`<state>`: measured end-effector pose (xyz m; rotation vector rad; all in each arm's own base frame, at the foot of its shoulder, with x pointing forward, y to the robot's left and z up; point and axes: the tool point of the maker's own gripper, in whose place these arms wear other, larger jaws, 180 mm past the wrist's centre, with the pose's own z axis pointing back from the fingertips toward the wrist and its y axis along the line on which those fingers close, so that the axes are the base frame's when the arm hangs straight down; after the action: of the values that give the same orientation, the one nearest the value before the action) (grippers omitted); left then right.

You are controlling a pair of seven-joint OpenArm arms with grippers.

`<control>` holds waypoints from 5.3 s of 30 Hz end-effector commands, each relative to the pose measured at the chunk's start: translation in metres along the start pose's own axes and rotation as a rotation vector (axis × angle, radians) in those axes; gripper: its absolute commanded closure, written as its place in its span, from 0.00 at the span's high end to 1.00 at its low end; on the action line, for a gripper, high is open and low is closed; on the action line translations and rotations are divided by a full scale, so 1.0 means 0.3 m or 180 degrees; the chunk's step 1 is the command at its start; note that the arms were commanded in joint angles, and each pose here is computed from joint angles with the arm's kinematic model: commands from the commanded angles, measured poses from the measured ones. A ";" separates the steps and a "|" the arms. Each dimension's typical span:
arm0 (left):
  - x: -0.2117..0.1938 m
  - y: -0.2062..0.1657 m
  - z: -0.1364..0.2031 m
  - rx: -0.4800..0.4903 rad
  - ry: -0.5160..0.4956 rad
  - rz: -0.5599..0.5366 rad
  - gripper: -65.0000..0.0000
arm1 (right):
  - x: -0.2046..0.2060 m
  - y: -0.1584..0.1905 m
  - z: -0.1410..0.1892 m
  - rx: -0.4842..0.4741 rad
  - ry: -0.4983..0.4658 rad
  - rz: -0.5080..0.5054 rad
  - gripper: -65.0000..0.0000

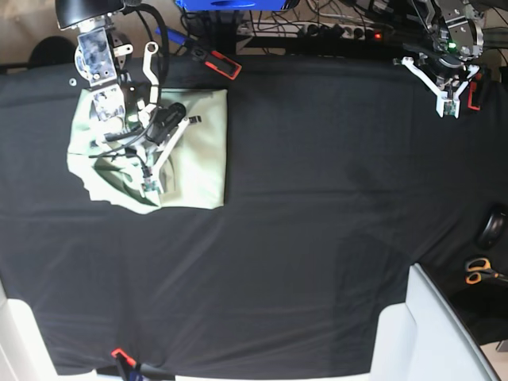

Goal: Fold the T-shirt properly
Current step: 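Tuck the loose fabric under the folded stack with the right gripper, then press and smooth the folded shirt's top with the right gripper, then press the collar area flat with the right gripper, then withdraw it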

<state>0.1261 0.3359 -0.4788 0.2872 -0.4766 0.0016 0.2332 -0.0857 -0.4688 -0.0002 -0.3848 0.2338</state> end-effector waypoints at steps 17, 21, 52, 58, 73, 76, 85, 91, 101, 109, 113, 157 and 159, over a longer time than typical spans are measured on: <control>0.030 0.030 0.011 0.0065 -0.0098 -0.0016 0.00 | 0.121 0.022 0.024 0.0047 -0.0258 -0.0070 0.00; 0.027 0.027 0.009 0.0058 -0.0090 -0.0016 0.00 | 0.127 0.049 0.024 0.0101 -0.0267 -0.0102 0.00; 0.026 0.035 0.011 0.0071 -0.0086 -0.0019 0.00 | 0.100 0.166 0.034 0.0348 -0.0155 -0.0219 0.39; 0.026 0.040 0.010 0.0083 -0.0085 -0.0018 0.00 | 0.118 0.198 0.083 0.0456 -0.0219 -0.0292 0.71; 0.028 0.040 0.010 0.0083 -0.0089 -0.0017 0.00 | 0.232 0.051 0.249 0.0225 -0.0708 -0.0460 0.75; 0.030 0.034 0.008 0.0068 -0.0091 -0.0029 0.00 | 0.183 0.015 0.227 0.0061 -0.0631 -0.0471 0.75; 0.102 -0.105 0.017 -0.0189 -0.0260 -0.0152 0.00 | 0.115 -0.023 0.217 -0.0103 -0.0837 -0.0513 0.75; 0.225 -0.282 0.087 -0.0732 -0.0639 0.0089 0.00 | 0.096 -0.121 0.222 -0.0388 -0.0966 -0.0773 0.75; 0.387 -0.571 0.246 -0.2149 -0.0954 0.0243 0.00 | -0.004 -0.182 0.152 -0.0530 -0.0689 -0.0841 0.76; 0.400 -0.809 0.302 -0.2722 -0.0916 0.0054 0.14 | -0.008 -0.197 0.156 -0.0579 -0.0812 -0.0833 0.76; 0.412 -0.830 0.307 -0.2745 -0.0936 0.0076 0.31 | -0.019 -0.180 0.168 -0.0549 -0.0810 -0.0812 0.76; 0.055 0.241 0.085 0.0255 -0.0308 0.0893 0.00 | 0.153 -0.007 0.050 -0.0339 -0.0747 -0.0799 0.75; 0.052 0.241 0.086 0.0255 -0.0304 0.0892 0.00 | 0.148 -0.007 0.035 -0.0344 -0.0704 -0.0792 0.75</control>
<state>0.1186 0.3888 -0.4405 0.2723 -0.5783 0.2871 0.2606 -0.0787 -0.4501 -0.0334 -0.5786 -0.0281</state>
